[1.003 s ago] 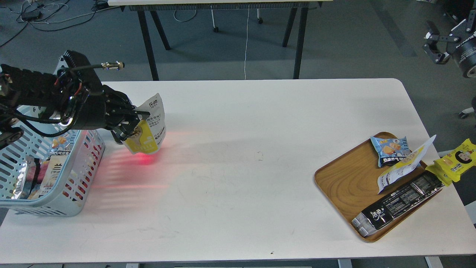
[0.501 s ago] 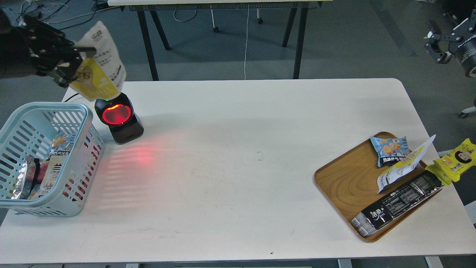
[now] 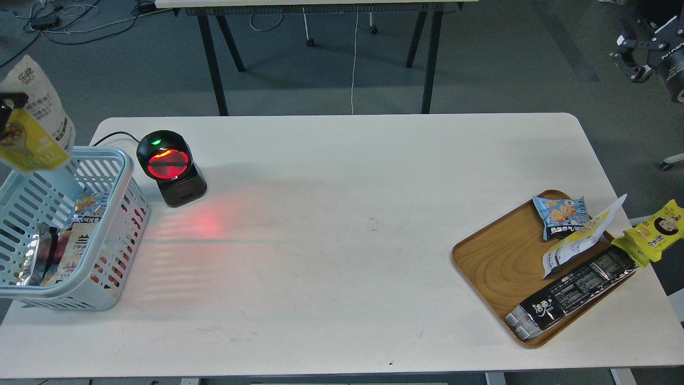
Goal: Scan snack and place in basket
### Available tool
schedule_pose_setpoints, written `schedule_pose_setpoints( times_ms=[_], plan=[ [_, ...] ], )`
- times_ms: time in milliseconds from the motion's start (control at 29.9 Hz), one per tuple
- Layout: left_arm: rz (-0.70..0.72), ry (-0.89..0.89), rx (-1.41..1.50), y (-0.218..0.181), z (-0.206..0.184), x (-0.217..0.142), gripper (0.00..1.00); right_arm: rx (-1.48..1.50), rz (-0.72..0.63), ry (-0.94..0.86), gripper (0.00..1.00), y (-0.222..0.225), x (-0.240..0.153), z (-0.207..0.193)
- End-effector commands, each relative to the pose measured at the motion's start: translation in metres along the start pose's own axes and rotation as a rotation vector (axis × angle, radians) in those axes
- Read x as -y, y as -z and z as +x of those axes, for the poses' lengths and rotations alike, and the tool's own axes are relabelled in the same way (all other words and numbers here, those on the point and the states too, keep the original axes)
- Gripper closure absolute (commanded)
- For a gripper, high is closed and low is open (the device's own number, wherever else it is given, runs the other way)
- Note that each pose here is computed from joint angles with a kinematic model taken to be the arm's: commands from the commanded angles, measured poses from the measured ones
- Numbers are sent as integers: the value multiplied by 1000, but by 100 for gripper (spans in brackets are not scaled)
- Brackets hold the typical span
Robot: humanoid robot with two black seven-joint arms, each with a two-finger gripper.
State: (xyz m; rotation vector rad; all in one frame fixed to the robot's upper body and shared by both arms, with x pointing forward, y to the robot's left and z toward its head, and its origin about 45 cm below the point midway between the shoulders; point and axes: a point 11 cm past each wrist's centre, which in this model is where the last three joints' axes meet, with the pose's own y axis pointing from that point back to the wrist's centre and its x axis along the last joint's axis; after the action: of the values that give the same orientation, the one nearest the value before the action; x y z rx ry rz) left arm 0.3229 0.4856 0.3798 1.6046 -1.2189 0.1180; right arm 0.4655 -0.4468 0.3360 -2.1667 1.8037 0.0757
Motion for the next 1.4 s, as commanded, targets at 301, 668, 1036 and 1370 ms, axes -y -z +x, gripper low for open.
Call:
schedule_pose_setpoints(
  times_ms=[301,668,1036,1370],
  plan=[
    [-66,33,-3,-19,-18,18,82,-7,6,3,1,4,2,-1],
    [-177,-388,-535,-12,32,11,1,-20,38,1,1,20,8,-1],
    [-397,-711,-1035,-13,102,63,1,28,141,-21,1,46,16,-1],
    [-736,-818,-1675,-12,125,110,1,111,181,-64,1,48,16,5]
  ],
)
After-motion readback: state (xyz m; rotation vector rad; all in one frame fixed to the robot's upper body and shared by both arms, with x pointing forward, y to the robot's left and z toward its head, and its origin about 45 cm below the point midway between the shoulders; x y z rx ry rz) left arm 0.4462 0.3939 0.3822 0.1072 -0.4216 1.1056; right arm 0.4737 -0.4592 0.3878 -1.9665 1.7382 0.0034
